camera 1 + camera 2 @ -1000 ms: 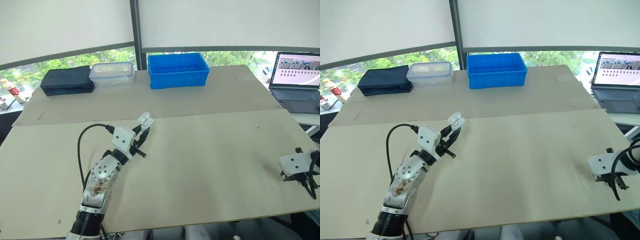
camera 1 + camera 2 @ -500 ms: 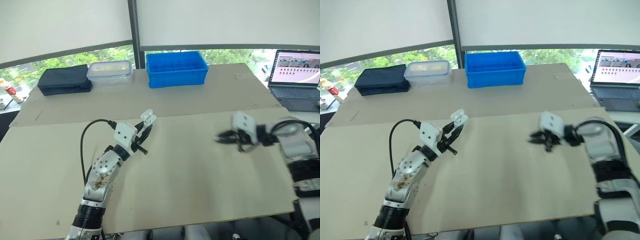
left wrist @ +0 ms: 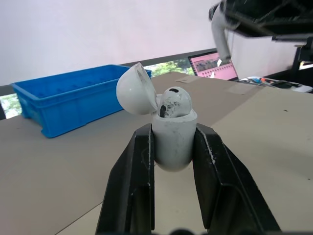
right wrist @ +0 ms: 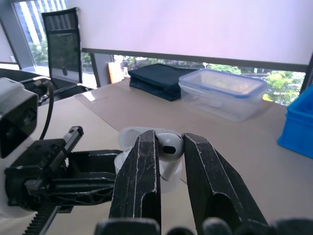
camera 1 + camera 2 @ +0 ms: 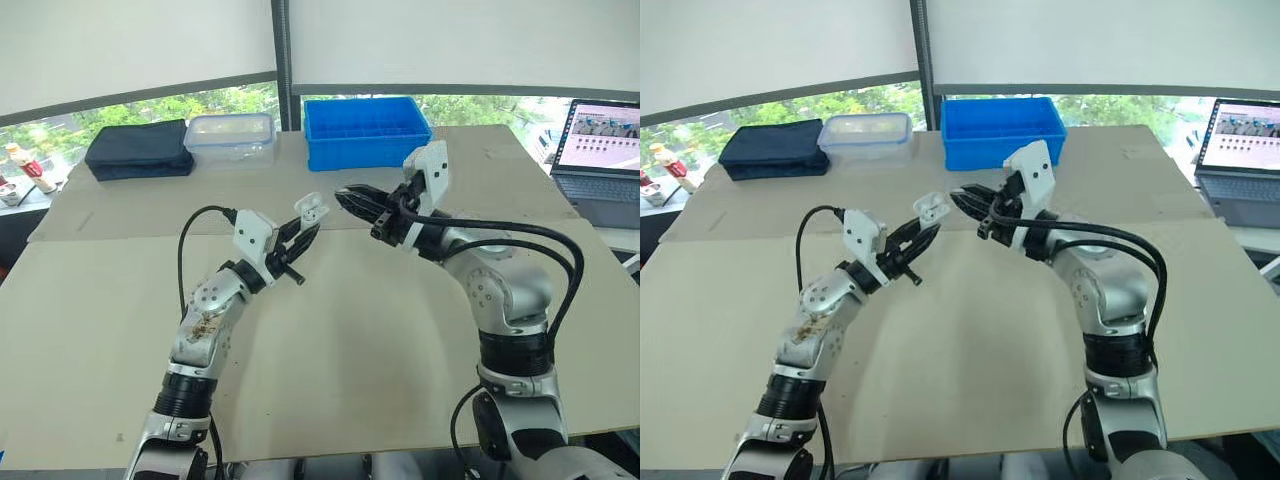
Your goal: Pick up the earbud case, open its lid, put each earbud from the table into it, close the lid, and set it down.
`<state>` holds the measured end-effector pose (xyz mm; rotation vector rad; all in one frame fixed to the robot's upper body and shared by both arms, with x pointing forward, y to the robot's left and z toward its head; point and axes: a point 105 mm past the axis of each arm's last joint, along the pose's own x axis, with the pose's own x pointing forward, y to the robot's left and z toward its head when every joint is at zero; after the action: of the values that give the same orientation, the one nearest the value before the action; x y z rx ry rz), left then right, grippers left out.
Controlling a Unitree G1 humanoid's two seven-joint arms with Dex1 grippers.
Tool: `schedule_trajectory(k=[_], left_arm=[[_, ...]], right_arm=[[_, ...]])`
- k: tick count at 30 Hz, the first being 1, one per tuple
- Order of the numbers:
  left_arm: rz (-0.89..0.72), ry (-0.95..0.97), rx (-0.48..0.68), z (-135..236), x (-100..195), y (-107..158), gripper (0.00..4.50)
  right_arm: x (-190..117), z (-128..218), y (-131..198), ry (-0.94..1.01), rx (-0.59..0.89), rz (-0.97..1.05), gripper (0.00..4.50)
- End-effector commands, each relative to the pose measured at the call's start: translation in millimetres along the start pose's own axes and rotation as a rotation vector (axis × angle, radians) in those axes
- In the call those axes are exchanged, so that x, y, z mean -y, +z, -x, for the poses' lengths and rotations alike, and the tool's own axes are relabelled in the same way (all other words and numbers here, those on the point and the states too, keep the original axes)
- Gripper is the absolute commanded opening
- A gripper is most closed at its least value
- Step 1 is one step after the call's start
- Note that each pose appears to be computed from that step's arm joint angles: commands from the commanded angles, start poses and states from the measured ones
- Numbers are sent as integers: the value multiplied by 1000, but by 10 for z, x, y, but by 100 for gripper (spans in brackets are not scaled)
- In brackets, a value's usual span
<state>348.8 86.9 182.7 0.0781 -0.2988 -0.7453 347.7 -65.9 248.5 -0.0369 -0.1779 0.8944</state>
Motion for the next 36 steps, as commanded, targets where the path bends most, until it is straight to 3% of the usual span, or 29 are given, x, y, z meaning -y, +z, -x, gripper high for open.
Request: schedule_trajectory(k=[1, 36], left_arm=[[-30, -47, 35, -42, 53, 110, 59], [-43, -76, 94, -72, 193, 241, 59]], right_arm=[[-78, -52, 169, 12, 81, 29, 34], [-53, -48, -115, 7, 1, 121, 34]])
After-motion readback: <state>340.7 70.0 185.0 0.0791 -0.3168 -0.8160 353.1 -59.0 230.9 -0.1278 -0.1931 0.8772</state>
